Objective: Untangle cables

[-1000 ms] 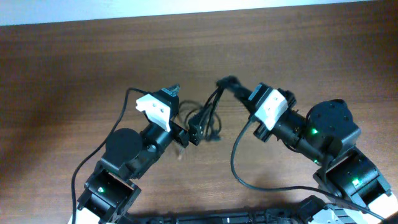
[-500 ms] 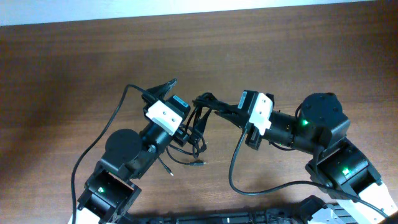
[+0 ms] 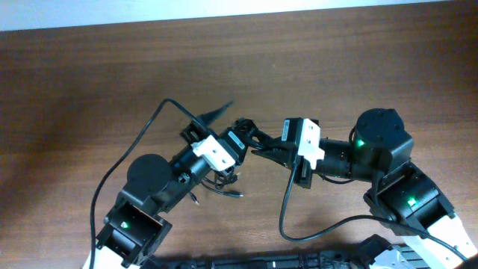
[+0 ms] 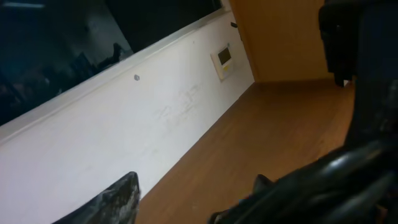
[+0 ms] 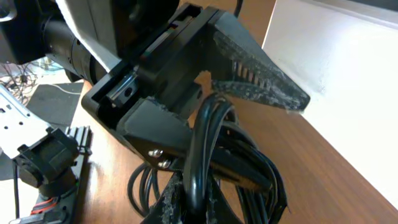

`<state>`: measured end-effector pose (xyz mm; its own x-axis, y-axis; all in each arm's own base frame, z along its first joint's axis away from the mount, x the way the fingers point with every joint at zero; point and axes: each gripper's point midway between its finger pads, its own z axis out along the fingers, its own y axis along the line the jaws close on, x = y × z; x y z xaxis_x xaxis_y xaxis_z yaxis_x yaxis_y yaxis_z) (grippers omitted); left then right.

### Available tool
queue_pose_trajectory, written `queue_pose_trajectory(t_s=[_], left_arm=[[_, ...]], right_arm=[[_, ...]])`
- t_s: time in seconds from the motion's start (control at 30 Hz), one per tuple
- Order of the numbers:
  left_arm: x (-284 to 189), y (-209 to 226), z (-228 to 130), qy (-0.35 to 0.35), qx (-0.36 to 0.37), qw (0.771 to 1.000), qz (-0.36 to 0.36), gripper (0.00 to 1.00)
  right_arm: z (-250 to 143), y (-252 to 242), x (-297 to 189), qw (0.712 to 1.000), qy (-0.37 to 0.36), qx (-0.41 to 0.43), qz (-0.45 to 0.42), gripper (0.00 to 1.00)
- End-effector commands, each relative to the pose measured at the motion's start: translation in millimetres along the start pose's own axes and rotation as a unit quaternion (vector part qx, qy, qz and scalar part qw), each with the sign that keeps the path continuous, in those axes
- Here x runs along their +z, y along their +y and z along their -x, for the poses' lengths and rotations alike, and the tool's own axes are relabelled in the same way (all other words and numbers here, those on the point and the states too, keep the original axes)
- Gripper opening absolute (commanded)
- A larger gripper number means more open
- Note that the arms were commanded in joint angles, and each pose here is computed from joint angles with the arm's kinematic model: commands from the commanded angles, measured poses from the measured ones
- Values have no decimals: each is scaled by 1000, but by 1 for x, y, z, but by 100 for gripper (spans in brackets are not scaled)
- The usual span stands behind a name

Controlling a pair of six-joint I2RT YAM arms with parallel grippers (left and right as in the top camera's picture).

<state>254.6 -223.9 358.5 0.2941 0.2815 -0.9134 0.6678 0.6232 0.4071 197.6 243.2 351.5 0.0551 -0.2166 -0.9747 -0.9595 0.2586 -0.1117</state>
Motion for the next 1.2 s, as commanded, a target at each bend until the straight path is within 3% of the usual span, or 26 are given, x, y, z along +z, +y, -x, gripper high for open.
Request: queue_pose_trajectory(t_s=[0.0,0.03,0.1,0.17,0.3,0.33,0.43,0.47,0.67,0.77,0.83,0.93,1.0,1.17], left_arm=[[0,6,5,-5,10,1000,12,43],[0,6,5,-5,10,1000,12,22],[-1,6,5,-6,10,1000,13,8],[-1,6,5,-5,10,1000,13,0],[-1,7,5,-5,10,1000,15,0],[-1,12,3,1,-8,1000,29,0],[-8,47,-17,40,-119,982,140,0],[-14,60,-25,50,-161,968,186,0],[-24,79,-38,41,-287,921,258,0],[-24,78,-38,0,-431,864,261,0],[-23,75,-38,-29,-536,806,249,0],[-18,67,-34,-40,-595,773,218,0],[-14,59,-29,-40,-613,766,191,0],[-6,41,-7,-45,-620,776,109,0]], right_arm=[[11,10,-3,1000,-14,3,25,4],[10,7,-3,1000,-12,3,19,4],[9,2,-3,1000,-7,3,5,4],[8,-1,-3,1000,-5,3,-4,4],[1,-13,-3,999,11,17,-39,4],[-1,-17,-3,998,16,19,-51,15],[-4,-28,-5,996,24,17,-84,87],[-5,-33,-6,995,28,17,-98,97],[-14,-62,-16,978,44,69,-191,98],[-16,-73,-21,968,40,102,-226,98],[-8,-72,-19,970,23,105,-218,98],[16,-58,-13,983,-20,82,-166,98],[18,-61,-13,982,-23,79,-173,98],[21,-64,-13,981,-29,72,-178,98]])
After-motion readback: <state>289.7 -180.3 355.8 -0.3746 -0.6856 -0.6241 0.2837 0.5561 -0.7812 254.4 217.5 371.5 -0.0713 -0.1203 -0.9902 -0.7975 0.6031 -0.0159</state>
